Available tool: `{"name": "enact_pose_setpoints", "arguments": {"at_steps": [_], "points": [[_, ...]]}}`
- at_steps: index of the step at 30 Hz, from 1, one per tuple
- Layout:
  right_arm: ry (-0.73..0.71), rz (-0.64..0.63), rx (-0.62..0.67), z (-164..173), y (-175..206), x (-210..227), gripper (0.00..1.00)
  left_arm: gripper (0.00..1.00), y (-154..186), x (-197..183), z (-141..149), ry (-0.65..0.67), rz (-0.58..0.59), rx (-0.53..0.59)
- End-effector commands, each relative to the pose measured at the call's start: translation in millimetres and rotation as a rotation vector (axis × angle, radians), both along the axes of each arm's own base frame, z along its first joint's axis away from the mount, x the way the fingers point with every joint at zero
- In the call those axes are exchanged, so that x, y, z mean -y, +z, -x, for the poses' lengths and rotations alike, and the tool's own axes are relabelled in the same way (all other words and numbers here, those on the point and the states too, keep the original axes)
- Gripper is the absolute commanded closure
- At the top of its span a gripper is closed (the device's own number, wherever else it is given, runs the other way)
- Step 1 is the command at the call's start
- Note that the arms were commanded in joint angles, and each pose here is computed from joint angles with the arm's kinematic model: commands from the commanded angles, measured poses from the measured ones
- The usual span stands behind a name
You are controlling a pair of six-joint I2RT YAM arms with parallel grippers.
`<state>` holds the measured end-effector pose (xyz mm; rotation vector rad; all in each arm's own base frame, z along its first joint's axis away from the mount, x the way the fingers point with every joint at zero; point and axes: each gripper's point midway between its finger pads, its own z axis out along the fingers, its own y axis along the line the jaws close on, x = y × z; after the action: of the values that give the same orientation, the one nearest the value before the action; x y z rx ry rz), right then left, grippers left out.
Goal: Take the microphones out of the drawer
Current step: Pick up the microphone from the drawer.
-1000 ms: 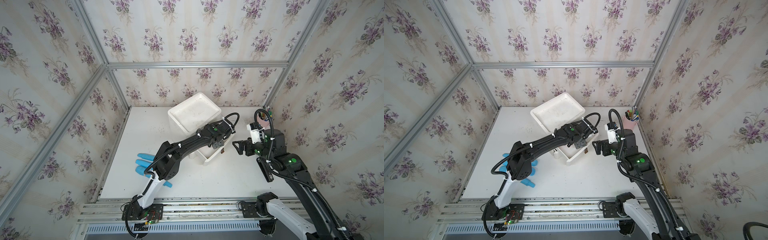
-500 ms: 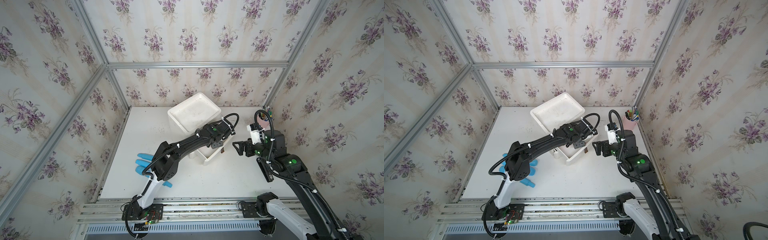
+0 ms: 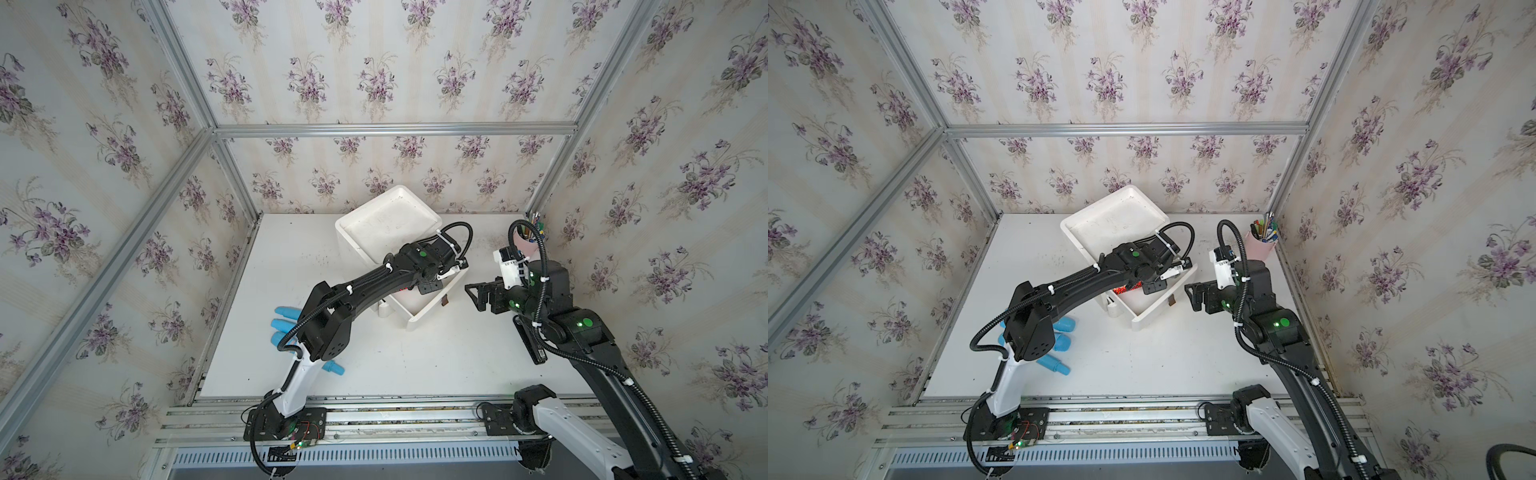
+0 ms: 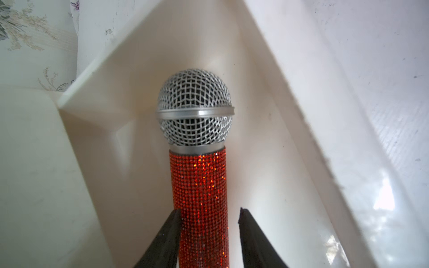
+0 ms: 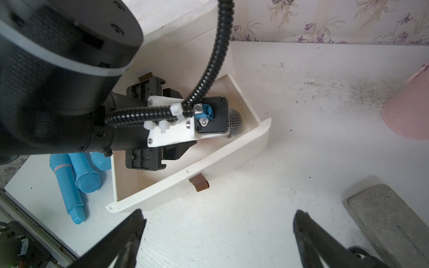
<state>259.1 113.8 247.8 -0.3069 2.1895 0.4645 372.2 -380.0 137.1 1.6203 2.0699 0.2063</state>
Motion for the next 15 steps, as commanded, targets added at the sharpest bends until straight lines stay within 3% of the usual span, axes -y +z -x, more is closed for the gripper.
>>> {"name": "enact_pose_setpoints", "arguments": {"at_steps": [1, 5, 8, 11, 15], "points": [[0.015, -0.002, 0.027, -3, 5, -2, 0.02, 0.53, -15, -17, 15, -0.009, -0.069, -0.090], [0.016, -0.002, 0.031, -3, 6, -2, 0.02, 0.34, -23, -21, 10, 0.008, -0.105, -0.080], [0.017, -0.001, 0.029, -4, 5, -3, 0.02, 0.31, -28, -23, 9, 0.017, -0.123, -0.082], [0.018, 0.001, 0.027, -5, 5, -3, 0.02, 0.32, -30, -22, 10, 0.013, -0.124, -0.090], [0.017, 0.003, 0.034, -5, 7, -2, 0.02, 0.44, -28, -22, 12, 0.004, -0.120, -0.097]]}}
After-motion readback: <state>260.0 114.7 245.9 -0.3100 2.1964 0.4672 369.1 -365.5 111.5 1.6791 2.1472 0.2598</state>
